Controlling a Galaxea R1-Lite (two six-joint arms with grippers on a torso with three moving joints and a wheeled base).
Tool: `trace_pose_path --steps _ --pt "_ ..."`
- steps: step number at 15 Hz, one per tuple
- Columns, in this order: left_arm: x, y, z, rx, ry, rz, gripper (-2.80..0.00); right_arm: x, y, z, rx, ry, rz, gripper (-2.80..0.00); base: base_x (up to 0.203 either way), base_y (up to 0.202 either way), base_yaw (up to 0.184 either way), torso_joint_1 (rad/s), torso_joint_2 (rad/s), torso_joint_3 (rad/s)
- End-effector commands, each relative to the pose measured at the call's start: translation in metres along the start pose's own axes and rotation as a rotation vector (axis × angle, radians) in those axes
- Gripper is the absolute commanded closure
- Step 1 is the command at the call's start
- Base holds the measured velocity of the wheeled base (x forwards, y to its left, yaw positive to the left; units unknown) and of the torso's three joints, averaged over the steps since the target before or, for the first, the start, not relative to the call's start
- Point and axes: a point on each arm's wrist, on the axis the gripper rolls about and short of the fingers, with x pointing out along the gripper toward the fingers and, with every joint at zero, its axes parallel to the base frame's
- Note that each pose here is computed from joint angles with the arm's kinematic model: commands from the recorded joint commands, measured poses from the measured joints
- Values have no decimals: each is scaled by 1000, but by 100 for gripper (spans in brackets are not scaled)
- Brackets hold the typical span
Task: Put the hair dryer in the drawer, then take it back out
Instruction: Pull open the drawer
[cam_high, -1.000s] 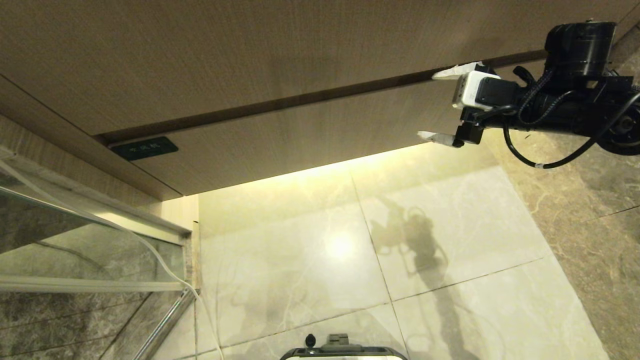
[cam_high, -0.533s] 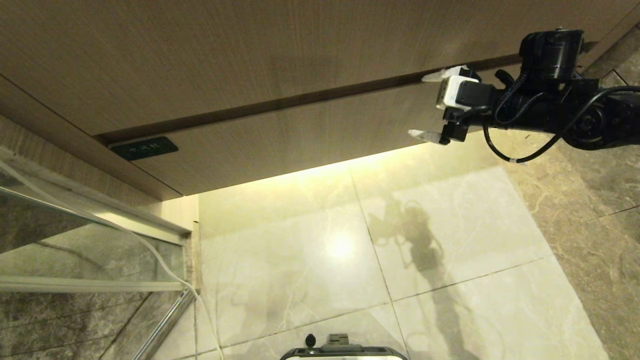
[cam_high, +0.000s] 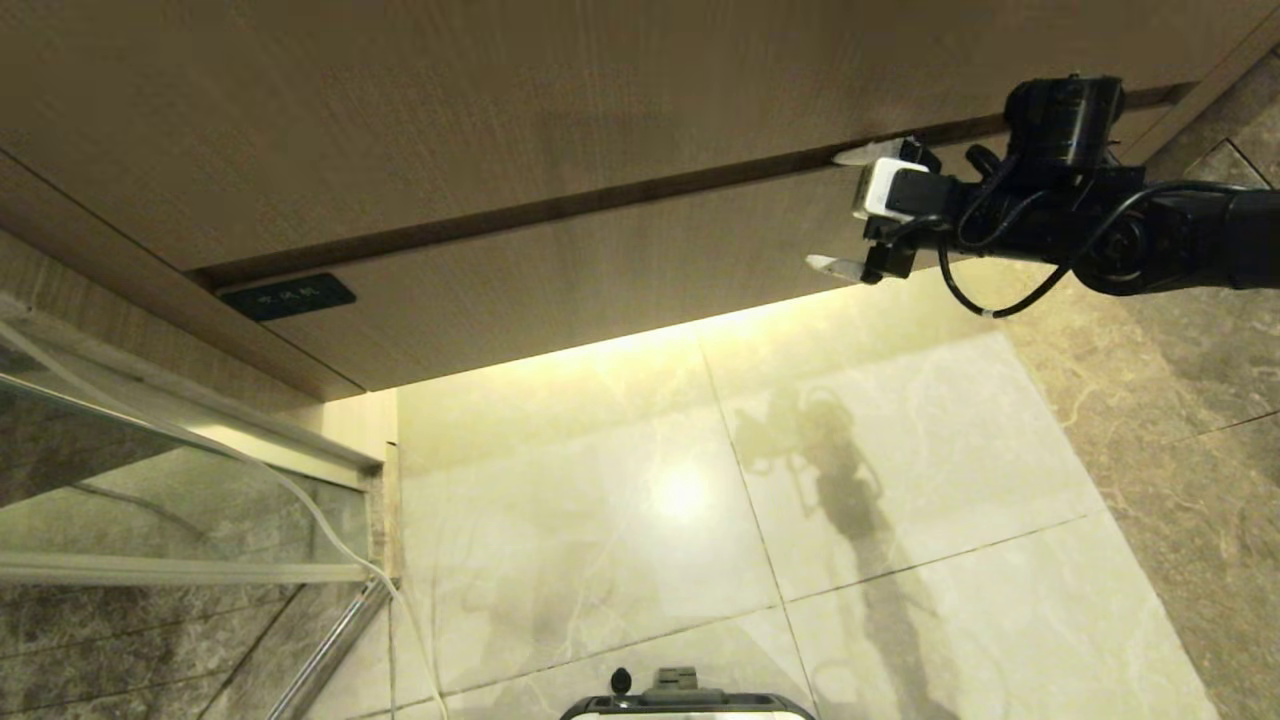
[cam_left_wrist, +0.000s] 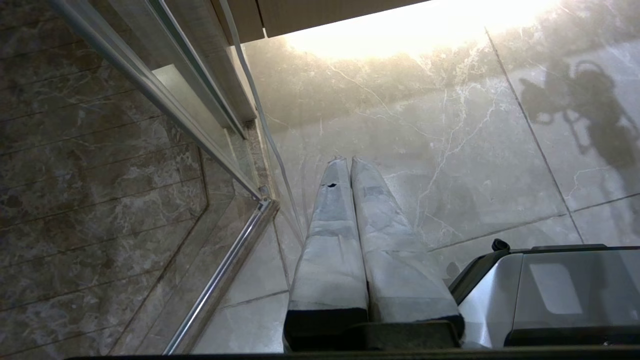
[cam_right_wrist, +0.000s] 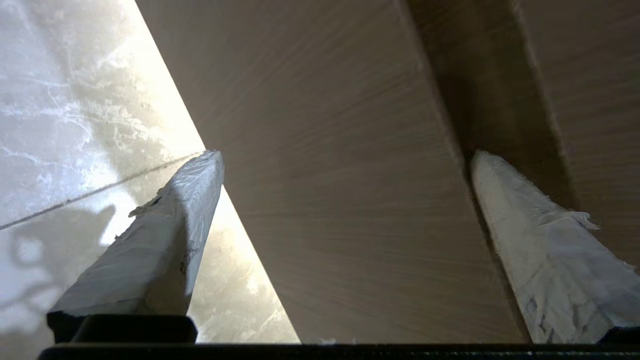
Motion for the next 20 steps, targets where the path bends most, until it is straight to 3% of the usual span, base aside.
trace_pose_path --steps 1,8,12,20 --pt "0 0 0 0 0 1 0 7 5 -6 -1 2 11 -280 0 0 0 0 0 0" --pt "0 0 0 0 1 0 0 17 14 -17 18 23 35 -280 0 0 0 0 0 0" --pt "0 0 0 0 1 1 0 6 20 -18 108 89 180 -280 0 0 0 0 0 0" --pt "0 0 0 0 0 1 0 -6 19 -13 134 179 212 -280 0 0 0 0 0 0"
